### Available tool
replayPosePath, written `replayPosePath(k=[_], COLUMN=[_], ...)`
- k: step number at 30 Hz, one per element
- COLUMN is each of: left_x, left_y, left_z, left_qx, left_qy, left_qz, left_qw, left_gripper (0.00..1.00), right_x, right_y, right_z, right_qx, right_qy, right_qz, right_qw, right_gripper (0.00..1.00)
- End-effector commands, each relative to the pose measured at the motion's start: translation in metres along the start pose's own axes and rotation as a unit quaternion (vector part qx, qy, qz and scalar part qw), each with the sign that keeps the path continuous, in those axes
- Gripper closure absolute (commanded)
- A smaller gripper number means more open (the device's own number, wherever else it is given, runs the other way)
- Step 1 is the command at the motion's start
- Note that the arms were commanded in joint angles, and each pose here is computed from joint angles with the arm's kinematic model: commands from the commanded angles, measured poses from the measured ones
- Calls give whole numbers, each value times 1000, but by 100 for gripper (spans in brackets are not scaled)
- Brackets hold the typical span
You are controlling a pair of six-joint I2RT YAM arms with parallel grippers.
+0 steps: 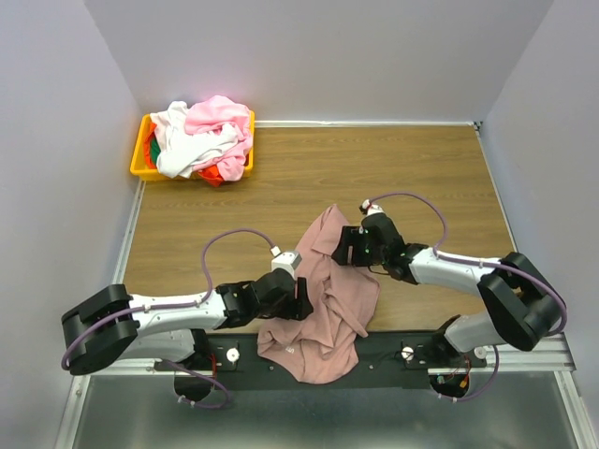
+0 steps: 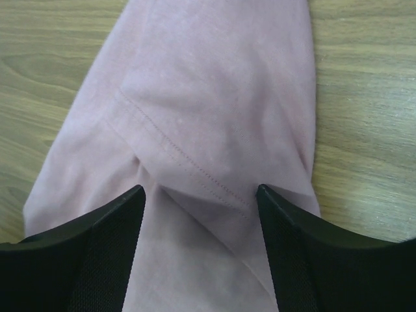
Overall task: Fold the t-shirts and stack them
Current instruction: Flatten the tshirt out
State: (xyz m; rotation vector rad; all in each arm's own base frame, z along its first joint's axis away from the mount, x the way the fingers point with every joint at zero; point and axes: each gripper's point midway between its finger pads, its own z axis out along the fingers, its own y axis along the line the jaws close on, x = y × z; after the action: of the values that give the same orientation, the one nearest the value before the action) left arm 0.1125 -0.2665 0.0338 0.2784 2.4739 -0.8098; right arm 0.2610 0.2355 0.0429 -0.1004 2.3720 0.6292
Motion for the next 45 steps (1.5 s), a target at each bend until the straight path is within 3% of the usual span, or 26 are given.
replayPosePath(k=[1, 3, 5, 6, 7, 8, 9, 12, 16, 20, 25, 28, 31, 34, 38, 40, 41, 42, 44, 45], left_x=[4, 5, 3, 2, -2, -5, -14, -51, -121, -191, -239, -250, -254, -255, -278, -281, -289, -295, -294, -294], left_y=[6, 10, 14, 15, 17, 19, 14, 9, 7, -18, -34, -43, -47, -45, 4, 25, 33, 43, 51, 51], left_z=[6, 8, 11, 12, 13, 14, 13, 9, -23, -82, -158, -188, -195, -173, -128, -96, -91, -75, -60, -55], left_qx=[-7, -16, -27, -30, -38, -44, -42, -61, -104, -98, -78, -55, -42, -44, -96, -119, -134, -155, -179, -180], left_qy=[0, -3, -10, -14, -24, -30, -43, -98, -192, -297, -387, -413, -419, -403, -386, -358, -361, -346, -318, -309], left_qz=[8, 8, 6, 6, 5, 5, 5, 9, 13, 14, 17, 23, 35, 61, 73, 82, 85, 88, 94, 94], left_qw=[1000, 1000, 1000, 999, 999, 999, 998, 993, 976, 950, 918, 909, 907, 912, 915, 922, 919, 921, 926, 929], left_gripper=[44, 50, 65, 71, 86, 93, 99, 100, 100, 100, 100, 100, 100, 100, 98, 80, 53, 42, 30, 29], right_x=[-1, 0, 2, -1, -7, -9, -16, -38, -72, -104, -138, -148, -157, -154, -141, -134, -132, -130, -127, -127], right_y=[-4, -7, -8, -10, -8, -7, -8, -7, -2, 1, -5, -11, -23, -42, -69, -86, -91, -97, -106, -108], right_z=[11, 14, 15, 15, 13, 11, 9, -2, -26, -61, -118, -145, -172, -179, -165, -153, -148, -144, -133, -131], right_qx=[23, 28, 33, 37, 38, 36, 42, 55, 76, 90, 119, 135, 163, 206, 273, 315, 327, 338, 358, 362], right_qy=[-2, 0, 3, -3, -14, -17, -29, -60, -98, -151, -232, -263, -298, -310, -297, -277, -270, -264, -245, -241], right_qz=[3, 2, 2, 3, 1, -1, -2, -14, -35, -40, -29, -22, -15, -10, -8, -12, -11, -11, -12, -12], right_qw=[1000, 1000, 999, 999, 999, 999, 999, 997, 992, 984, 965, 955, 940, 928, 915, 908, 905, 903, 901, 901], right_gripper=[27, 35, 48, 62, 76, 76, 88, 100, 100, 100, 100, 100, 99, 98, 94, 92, 89, 77, 55, 32])
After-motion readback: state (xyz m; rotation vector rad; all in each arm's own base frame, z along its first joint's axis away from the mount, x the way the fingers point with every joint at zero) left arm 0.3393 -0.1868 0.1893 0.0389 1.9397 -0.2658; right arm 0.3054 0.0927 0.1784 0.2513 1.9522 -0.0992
